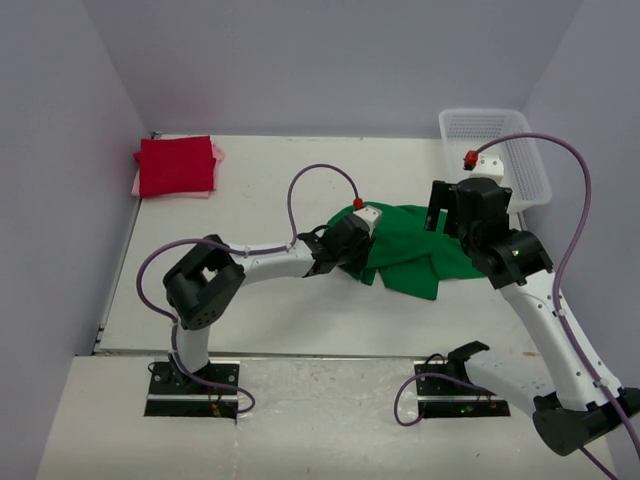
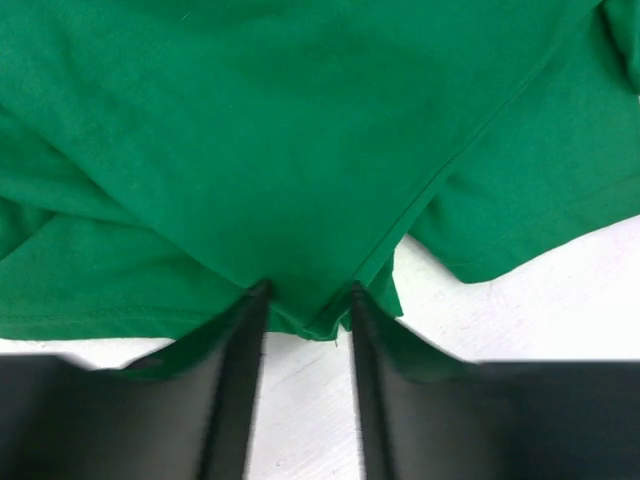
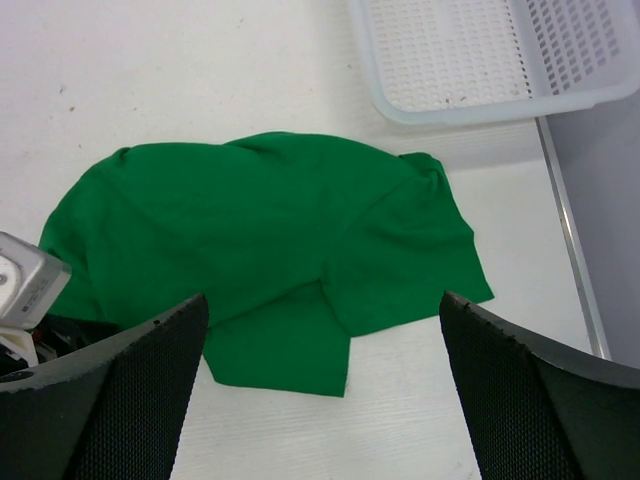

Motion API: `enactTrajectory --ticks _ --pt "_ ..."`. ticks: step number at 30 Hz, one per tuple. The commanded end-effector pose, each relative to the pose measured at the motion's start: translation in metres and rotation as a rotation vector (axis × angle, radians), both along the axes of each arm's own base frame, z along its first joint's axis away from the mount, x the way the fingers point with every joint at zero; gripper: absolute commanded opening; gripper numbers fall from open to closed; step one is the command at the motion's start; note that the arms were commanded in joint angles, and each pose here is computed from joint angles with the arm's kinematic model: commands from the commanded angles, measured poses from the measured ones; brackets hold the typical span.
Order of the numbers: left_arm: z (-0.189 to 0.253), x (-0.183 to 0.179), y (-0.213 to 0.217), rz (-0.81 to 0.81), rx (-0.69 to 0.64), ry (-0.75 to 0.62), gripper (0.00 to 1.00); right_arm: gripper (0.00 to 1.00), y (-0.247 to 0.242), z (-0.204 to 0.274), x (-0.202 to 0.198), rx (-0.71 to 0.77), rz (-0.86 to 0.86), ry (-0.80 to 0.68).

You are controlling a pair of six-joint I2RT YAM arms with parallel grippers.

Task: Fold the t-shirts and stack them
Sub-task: Flatten out the tshirt

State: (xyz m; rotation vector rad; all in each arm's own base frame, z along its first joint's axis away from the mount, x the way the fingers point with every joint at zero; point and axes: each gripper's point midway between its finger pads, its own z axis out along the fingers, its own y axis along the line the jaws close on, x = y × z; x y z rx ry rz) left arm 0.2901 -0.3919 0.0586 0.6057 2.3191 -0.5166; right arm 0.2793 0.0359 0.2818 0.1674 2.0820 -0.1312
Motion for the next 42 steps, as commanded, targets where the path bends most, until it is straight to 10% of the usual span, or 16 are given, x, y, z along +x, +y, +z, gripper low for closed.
enactTrajectory --ticks 1,10,15,20,23,28,42 --pt "0.003 0.014 -0.007 0.005 0.002 -0.042 0.35 0.97 0.006 -0.002 0.003 0.036 0.008 -0.011" --pt "-0.008 0.024 -0.012 -0.007 0.004 -0.022 0.24 0.97 0.004 -0.004 0.000 0.033 0.002 -0.009" --pt "-0.003 0.021 0.000 0.025 0.030 -0.015 0.59 0.97 0.006 -0.007 0.001 0.039 0.012 0.001" --pt "-0.013 0.011 0.014 0.059 0.043 0.009 0.63 0.97 0.010 -0.015 0.002 0.053 0.020 0.008" --pt "-0.021 0.009 0.015 0.059 0.047 0.021 0.53 0.97 0.010 -0.016 0.002 0.059 0.022 0.009" --pt "-0.020 0.012 0.014 0.064 0.046 0.013 0.00 0.97 0.011 -0.023 0.000 0.050 0.025 0.030" --pt "0.133 -0.015 0.106 0.243 0.026 -0.196 0.00 0.96 0.033 -0.094 0.008 0.128 -0.031 0.265"
